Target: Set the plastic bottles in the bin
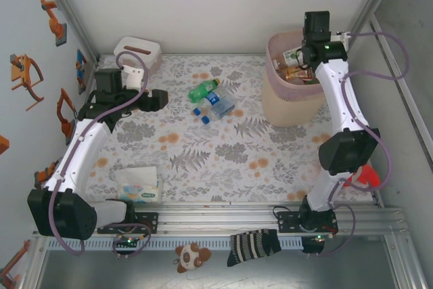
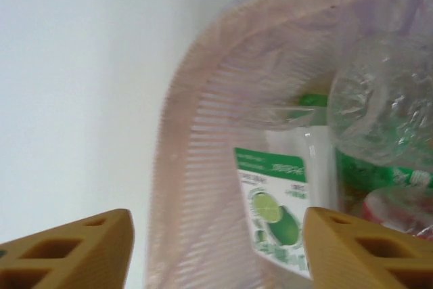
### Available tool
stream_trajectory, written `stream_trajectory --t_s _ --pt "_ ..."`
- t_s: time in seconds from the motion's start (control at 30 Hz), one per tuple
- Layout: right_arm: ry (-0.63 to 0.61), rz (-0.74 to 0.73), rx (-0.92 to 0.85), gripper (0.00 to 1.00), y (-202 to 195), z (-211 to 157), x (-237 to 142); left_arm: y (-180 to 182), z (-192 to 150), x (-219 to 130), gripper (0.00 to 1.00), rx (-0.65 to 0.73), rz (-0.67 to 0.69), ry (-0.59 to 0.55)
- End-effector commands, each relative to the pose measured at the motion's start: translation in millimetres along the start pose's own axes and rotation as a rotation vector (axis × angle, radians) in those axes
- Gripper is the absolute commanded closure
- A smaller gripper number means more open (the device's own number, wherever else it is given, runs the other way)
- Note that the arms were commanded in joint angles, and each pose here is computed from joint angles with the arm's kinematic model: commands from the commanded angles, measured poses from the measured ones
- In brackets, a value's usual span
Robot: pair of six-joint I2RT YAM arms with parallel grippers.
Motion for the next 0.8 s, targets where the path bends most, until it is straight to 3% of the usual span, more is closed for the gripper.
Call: stream_trajectory --t_s 0.0,0.1,0.27,0.57,0.77 --pt "0.019 0.083 -0.066 0.51 18.2 -1.0 -7.8 -1.0 -0.6 -1.5 0.14 0.018 -0.002 0.001" --pt "0.054 0.110 -0.151 0.69 26.4 -10.3 0.1 -0.9 -0.5 -1.6 0.15 0.018 -0.001 0.000" --pt "0.115 0.091 -0.212 0.80 23.0 -26.0 27.6 -0.5 -0.5 -2.4 0.14 0.021 0.004 0.000" --pt "0.102 0.024 -0.252 0.86 5.2 -25.8 68.1 0.3 -2.1 -1.8 0.14 0.023 0.008 0.008" --pt "0.031 -0.117 -0.288 0.87 -32.5 -14.5 91.5 0.7 -2.6 -0.2 0.14 0.020 0.006 0.015"
Point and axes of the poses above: each hand's point on the last joint's axis, 136 mm out from that joint toward the fingers, its own x axis out along the fingers, its own y axis along the line the jaws close on, z = x × y, the point moved 3 cm from there along -x, back along the fingers, and after that the axes turned 10 degrees about x, right-handed, at the moved point
